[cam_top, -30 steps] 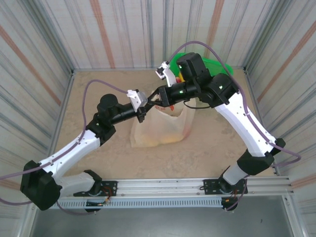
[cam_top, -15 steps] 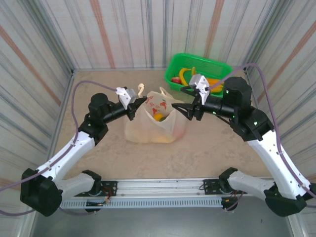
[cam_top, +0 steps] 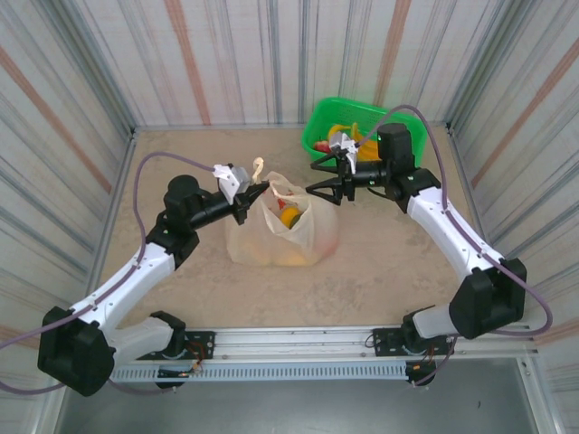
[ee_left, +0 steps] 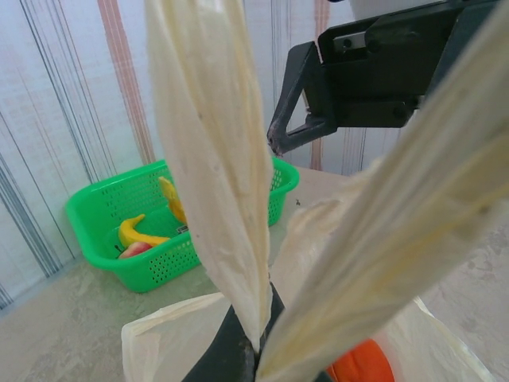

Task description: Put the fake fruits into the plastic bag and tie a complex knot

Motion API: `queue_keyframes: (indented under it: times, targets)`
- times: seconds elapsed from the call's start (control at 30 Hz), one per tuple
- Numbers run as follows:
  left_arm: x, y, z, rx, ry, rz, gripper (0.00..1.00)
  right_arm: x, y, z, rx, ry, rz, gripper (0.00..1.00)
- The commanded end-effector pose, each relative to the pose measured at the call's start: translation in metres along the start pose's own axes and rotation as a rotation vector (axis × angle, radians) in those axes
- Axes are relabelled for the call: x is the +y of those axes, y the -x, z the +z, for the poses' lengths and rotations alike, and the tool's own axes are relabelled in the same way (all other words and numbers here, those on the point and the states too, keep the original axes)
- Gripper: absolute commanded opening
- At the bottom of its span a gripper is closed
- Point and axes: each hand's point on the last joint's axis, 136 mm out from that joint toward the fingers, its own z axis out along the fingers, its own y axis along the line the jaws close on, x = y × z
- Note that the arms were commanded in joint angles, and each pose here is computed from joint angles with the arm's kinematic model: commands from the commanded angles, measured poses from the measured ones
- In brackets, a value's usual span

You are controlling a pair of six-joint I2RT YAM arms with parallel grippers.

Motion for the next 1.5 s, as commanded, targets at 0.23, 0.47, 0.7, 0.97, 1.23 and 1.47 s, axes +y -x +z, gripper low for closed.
queue_keyframes:
  times: [0.23, 0.47, 0.7, 0.97, 1.23, 1.47]
  targets:
    - [0.000, -0.001, 0.003, -0.016, -0.034, -0.016, 0.00, 0.025, 0.031, -0.019, -0.099, 0.165, -0.169, 0.82]
    - [-0.005, 0.001, 0.005, -0.035, -0.072, -0.027, 0.00, 0.022, 0.001, 0.018, -0.017, 0.188, -0.168, 0.85]
    - [-0.008, 0.001, 0.005, -0.039, -0.091, -0.028, 0.00, -0.004, -0.019, 0.055, 0.052, 0.182, -0.153, 0.83]
    - [-0.007, 0.002, 0.005, -0.038, -0.089, -0.033, 0.00, -0.011, -0.022, 0.079, 0.063, 0.200, -0.140, 0.62]
    - [0.005, 0.006, 0.005, -0.011, -0.015, -0.112, 0.00, -0.017, -0.031, 0.071, 0.124, -0.088, -0.314, 0.00]
    - [0.013, 0.001, 0.014, 0.153, 0.066, -0.279, 0.00, -0.005, -0.002, 0.032, -0.049, -0.347, -0.479, 0.00]
